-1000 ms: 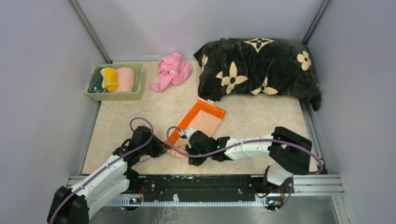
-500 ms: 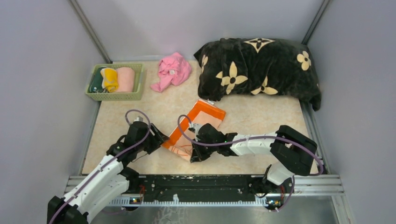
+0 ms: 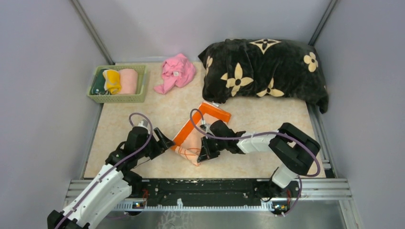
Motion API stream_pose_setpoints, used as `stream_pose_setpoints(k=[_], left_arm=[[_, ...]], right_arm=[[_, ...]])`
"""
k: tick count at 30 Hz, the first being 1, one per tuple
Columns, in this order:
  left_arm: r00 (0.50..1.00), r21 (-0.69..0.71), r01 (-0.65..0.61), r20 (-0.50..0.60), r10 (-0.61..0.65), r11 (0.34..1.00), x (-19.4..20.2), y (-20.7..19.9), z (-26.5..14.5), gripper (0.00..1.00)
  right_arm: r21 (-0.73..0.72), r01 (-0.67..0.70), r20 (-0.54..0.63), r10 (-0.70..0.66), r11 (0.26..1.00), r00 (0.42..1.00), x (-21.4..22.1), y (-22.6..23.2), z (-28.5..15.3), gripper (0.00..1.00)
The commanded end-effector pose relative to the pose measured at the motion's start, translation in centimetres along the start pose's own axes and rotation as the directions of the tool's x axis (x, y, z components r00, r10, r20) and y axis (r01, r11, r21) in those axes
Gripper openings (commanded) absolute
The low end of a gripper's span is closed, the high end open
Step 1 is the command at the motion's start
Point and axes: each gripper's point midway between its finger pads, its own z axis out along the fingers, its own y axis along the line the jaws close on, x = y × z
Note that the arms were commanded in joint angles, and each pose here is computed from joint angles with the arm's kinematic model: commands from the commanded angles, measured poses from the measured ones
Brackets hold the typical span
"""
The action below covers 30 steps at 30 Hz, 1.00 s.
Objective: Roll the towels
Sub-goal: Roll the towel at the center of the board.
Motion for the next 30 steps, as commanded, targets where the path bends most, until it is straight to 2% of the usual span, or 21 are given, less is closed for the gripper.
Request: stream_pose_setpoints(k=[1, 10, 19, 21, 25, 30], left_arm=[[1.000, 0.086, -0.016, -0.022, 0.018, 0.996, 0.7, -1.0, 0.4, 0.80], [0.998, 0.091, -0.018, -0.053, 0.023, 0.996, 1.0, -1.1, 2.5, 0.77], [0.997, 0.005, -0.015, -0.076, 0.016, 1.000, 1.3, 0.6, 4.9, 0.68], [0.997, -0.028, -0.012, -0.076, 0.010, 1.000, 1.0, 0.8, 5.1, 0.70], [0.999, -0.036, -0.029, -0.037, 0.028, 0.999, -0.4, -0.1, 4.1, 0.79], [1.000, -0.009, -0.010, 0.010, 0.010, 1.000, -0.5, 0.0, 2.1, 0.79]], right_arm=[[-0.034, -0.017, 0.009, 0.018, 0.999, 1.000, -1.1, -0.2, 0.3, 0.00], [-0.017, -0.033, -0.006, 0.033, 0.999, 0.999, -1.6, -1.3, 0.3, 0.00], [0.014, -0.007, 0.000, 0.007, 1.000, 1.000, -2.6, -1.6, 0.0, 0.00], [0.015, -0.007, 0.002, 0.007, 1.000, 1.000, -2.8, -1.6, -0.1, 0.00], [0.027, -0.032, -0.025, 0.033, 0.999, 0.999, -2.4, -2.5, 0.4, 0.00], [0.019, -0.053, -0.027, 0.054, 0.998, 0.998, -2.5, -2.9, 0.4, 0.00]])
